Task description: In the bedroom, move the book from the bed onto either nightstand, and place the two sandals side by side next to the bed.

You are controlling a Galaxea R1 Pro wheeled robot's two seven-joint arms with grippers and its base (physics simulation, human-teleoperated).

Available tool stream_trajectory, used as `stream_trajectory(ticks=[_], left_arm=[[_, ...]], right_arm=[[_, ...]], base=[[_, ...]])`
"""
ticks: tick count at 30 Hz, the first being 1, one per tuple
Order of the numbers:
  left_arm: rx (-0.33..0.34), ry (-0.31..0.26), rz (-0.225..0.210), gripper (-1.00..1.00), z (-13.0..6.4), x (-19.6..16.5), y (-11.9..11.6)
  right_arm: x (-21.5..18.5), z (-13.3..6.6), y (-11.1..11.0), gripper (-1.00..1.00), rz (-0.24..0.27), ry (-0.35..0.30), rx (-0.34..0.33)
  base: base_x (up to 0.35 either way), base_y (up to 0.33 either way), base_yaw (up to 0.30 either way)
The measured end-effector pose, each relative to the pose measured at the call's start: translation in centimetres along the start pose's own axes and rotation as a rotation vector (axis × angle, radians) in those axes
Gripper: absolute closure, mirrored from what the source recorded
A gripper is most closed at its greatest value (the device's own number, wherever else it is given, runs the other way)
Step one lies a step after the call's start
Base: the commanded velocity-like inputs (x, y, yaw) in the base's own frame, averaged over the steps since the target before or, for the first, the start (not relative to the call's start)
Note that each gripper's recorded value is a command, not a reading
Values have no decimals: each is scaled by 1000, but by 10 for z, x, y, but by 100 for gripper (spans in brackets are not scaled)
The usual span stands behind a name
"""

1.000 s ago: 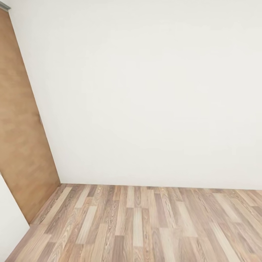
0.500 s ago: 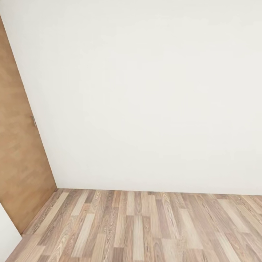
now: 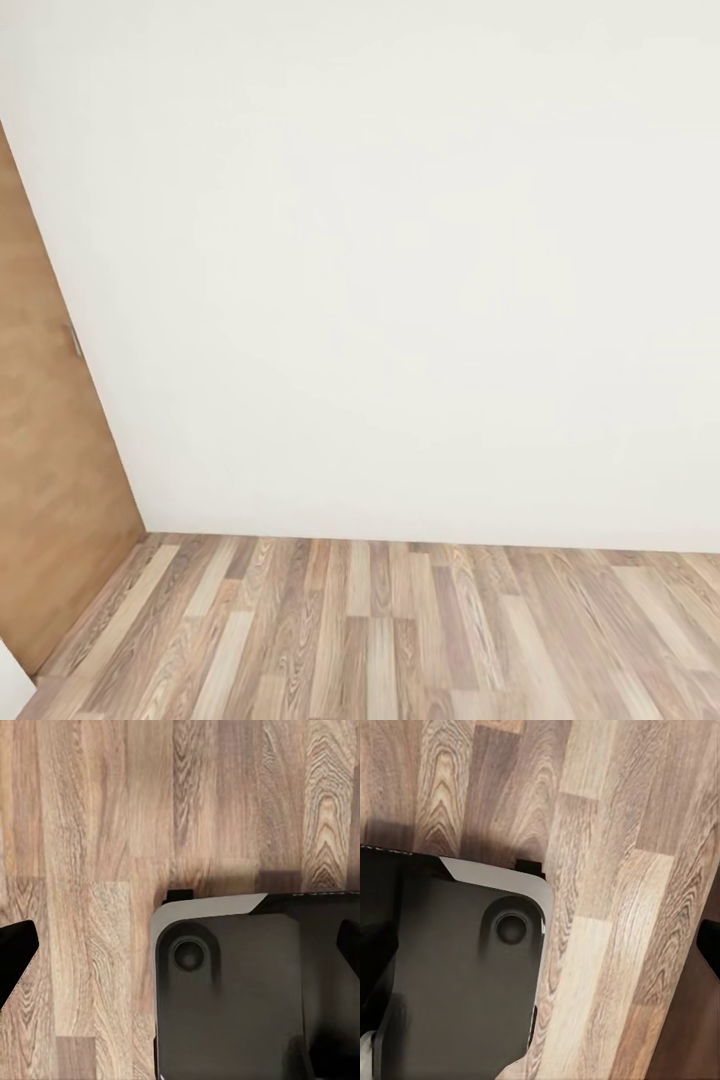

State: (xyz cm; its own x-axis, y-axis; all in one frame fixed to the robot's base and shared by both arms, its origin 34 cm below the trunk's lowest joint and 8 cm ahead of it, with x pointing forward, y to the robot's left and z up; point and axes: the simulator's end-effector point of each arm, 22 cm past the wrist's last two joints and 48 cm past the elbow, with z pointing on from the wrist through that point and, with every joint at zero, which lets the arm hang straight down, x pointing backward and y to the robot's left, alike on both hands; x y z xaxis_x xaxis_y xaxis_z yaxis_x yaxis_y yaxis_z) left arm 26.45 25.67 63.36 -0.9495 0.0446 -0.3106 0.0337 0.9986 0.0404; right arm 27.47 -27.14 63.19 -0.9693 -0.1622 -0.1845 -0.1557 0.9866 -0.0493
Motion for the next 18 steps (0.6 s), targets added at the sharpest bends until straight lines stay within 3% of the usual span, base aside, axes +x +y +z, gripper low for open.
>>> stream_trajectory(ticks=[18], left_arm=[[1, 0, 0, -100, 0, 0, 0]], right_arm=[[0, 0, 0, -100, -1, 0, 0]], base=[[281, 0, 0]])
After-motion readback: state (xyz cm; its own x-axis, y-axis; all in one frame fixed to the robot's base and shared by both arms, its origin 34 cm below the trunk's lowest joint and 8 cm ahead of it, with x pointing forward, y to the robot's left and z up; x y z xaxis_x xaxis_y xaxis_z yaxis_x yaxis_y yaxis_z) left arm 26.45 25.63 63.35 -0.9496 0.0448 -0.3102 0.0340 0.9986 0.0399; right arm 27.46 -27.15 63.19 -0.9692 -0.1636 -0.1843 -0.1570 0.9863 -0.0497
